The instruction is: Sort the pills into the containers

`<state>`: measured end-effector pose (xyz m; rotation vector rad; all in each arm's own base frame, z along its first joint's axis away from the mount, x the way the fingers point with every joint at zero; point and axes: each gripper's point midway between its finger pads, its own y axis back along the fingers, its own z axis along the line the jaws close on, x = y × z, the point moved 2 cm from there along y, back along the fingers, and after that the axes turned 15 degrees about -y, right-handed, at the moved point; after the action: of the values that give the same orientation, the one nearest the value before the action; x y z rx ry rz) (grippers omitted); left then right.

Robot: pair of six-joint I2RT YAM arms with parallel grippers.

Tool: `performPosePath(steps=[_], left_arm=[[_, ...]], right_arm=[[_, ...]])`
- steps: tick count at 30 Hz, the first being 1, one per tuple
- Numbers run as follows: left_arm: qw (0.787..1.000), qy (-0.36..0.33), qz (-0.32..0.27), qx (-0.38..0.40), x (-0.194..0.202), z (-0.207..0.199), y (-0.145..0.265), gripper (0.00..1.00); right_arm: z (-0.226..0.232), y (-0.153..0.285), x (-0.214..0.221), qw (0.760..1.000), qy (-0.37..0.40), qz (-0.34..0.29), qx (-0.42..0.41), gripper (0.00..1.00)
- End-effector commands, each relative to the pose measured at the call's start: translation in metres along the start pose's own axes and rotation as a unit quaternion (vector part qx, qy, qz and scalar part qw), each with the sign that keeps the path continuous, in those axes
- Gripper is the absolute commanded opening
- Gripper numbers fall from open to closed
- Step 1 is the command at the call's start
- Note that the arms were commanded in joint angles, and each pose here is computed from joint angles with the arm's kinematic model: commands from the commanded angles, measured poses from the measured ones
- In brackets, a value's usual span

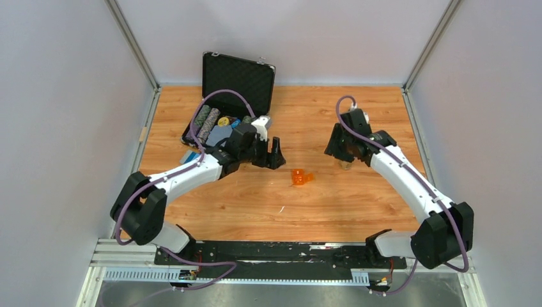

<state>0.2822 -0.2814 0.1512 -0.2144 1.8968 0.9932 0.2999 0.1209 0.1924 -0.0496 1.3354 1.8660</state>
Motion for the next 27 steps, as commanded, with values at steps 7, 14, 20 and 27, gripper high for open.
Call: performPosePath(steps=[7,14,20,27], left_arm=[[0.992,0.125,0.028,0.007,0.022,-0.015,-0.048,0.76],[0.986,0.161,0.035,0.015,0.038,-0.019,-0.077,0.68],[0.985,0.169,0.039,0.024,0.041,-0.021,-0.088,0.6],[0.98,0.191,0.053,0.03,0.055,-0.023,-0.099,0.59]], right_arm=[[-0.018,-0.026,0.074,0.995,-0.021,0.092,0.024,0.23],[-0.041,-0.042,0.091,0.992,-0.032,0.106,0.059,0.22],[-0.047,-0.052,0.102,0.99,-0.036,0.121,0.069,0.21],[-0.058,-0.07,0.11,0.986,-0.04,0.138,0.085,0.21]])
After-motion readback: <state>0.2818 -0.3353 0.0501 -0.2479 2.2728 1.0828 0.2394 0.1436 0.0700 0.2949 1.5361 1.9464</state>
